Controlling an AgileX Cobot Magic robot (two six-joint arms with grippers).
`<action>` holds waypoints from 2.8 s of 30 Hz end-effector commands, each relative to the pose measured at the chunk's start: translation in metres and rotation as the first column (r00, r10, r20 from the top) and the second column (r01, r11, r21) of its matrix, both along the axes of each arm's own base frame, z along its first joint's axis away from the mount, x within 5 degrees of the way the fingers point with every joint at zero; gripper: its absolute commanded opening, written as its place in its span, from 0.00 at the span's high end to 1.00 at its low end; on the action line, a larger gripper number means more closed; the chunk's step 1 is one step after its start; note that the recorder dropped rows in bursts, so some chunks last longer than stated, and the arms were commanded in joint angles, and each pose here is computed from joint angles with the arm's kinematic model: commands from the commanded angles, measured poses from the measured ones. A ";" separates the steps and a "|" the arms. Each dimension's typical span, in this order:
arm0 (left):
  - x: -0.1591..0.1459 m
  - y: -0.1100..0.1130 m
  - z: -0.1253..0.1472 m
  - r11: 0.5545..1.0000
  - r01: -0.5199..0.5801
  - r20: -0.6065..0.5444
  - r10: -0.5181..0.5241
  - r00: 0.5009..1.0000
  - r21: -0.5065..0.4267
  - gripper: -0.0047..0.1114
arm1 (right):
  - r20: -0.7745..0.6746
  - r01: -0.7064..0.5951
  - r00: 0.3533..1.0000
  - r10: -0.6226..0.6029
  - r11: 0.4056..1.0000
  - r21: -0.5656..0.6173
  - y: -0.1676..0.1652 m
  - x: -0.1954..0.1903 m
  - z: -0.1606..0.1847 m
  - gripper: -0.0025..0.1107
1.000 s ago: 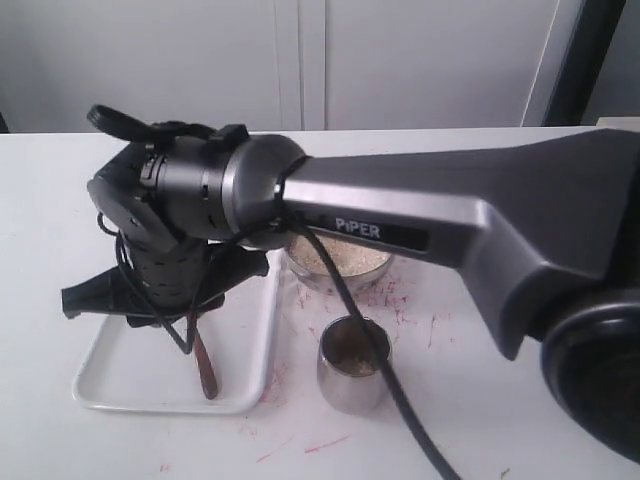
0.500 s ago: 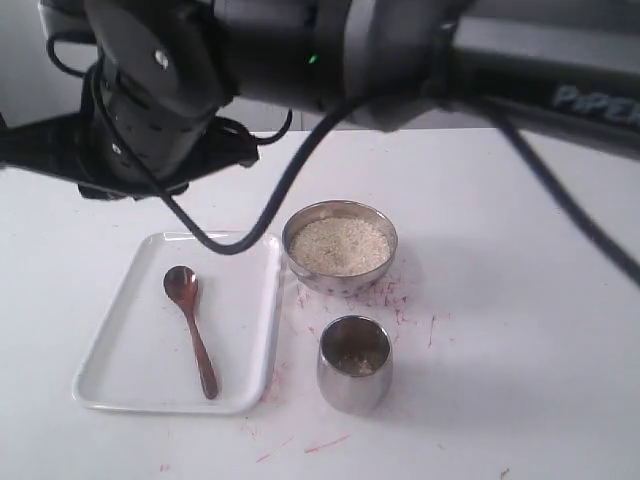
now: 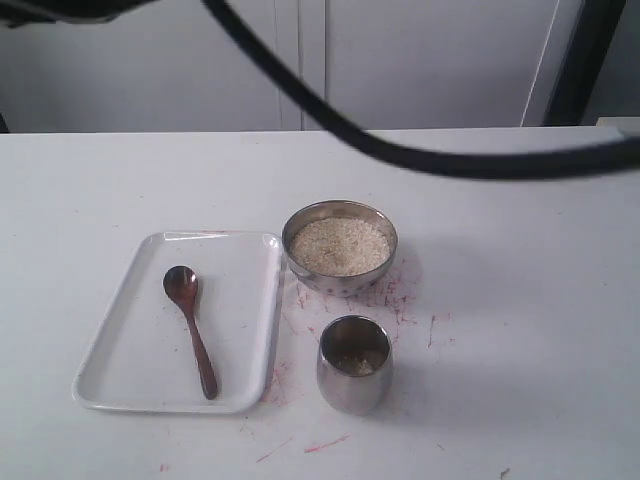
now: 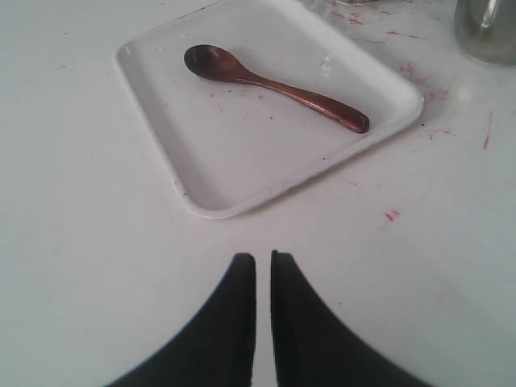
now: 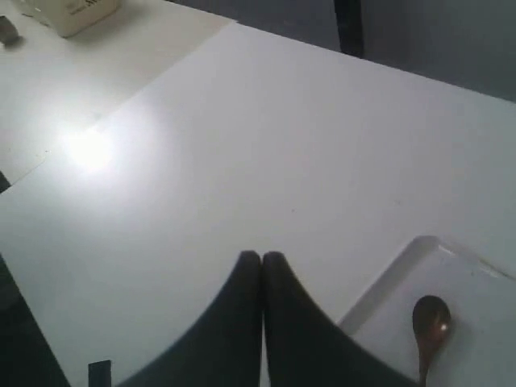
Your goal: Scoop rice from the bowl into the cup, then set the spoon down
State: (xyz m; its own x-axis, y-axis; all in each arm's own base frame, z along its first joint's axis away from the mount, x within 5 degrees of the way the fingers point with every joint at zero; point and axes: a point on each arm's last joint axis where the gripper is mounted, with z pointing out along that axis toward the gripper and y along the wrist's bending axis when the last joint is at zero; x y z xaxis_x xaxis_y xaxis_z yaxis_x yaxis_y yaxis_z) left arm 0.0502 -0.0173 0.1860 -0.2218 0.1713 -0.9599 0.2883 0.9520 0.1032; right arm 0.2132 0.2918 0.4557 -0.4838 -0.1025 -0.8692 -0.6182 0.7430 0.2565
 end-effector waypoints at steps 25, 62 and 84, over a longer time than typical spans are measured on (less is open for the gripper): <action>0.000 -0.001 -0.002 1.000 0.008 -0.008 -0.008 1.000 -0.015 0.84 | 0.277 -0.304 0.910 0.310 0.950 -0.067 -0.035 -0.108 0.056 0.98; 0.000 -0.001 -0.002 1.000 0.008 -0.008 -0.008 1.000 -0.015 0.84 | 0.398 -0.418 0.832 0.387 0.909 -0.011 -0.139 -0.155 -0.049 0.98; 0.000 -0.001 -0.002 1.000 0.008 -0.008 -0.008 1.000 -0.015 0.84 | 0.384 -0.481 0.823 0.418 0.873 0.080 -0.173 -0.174 -0.141 0.98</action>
